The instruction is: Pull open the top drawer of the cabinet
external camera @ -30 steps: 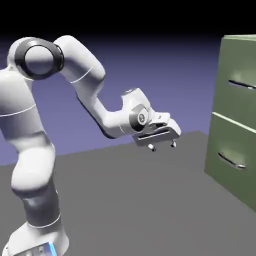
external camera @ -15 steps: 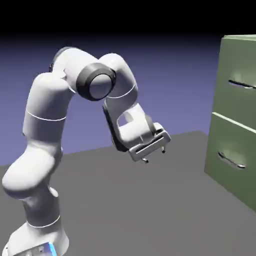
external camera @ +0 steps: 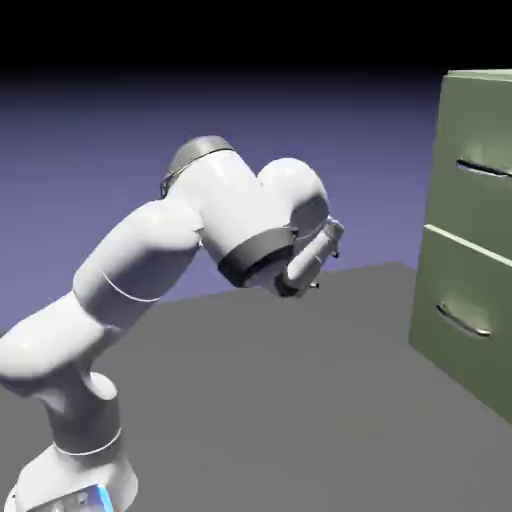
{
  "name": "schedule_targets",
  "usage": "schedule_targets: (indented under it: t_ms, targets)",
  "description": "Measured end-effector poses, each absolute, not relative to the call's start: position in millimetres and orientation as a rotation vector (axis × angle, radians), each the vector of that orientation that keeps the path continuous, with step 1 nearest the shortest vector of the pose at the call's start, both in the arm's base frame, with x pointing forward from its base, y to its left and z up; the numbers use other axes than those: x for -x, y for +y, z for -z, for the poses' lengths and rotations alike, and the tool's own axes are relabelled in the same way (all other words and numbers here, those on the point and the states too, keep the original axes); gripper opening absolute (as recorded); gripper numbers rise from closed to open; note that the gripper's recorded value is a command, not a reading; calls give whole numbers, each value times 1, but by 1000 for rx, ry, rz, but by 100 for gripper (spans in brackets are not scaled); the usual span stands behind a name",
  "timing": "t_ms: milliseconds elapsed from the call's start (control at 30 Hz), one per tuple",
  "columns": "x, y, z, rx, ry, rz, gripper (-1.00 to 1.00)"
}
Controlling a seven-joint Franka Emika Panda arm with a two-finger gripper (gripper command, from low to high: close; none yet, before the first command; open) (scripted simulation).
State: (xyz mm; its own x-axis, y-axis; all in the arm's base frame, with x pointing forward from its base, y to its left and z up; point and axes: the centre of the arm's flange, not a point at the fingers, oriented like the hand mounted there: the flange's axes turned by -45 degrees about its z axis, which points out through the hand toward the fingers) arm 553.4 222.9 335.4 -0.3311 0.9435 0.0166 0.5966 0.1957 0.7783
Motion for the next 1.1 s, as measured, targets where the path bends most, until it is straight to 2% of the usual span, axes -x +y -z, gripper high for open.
schedule_targets:
  t_ms: [267, 500, 767, 800, 867, 1100]
  targets:
    - [-609, 150, -428, -1272, 1667, -1181, 0]
    - [-644, 18, -513, -1211, 1246, -1214, 0]
    - [-693, 4, -519, -1209, 1210, -1210, 0]
    - [-696, 4, -519, -1209, 1210, -1210, -100]
    - [-696, 4, -519, -1209, 1210, -1210, -100]
    - [-640, 4, -519, -1210, 1211, -1209, -100]
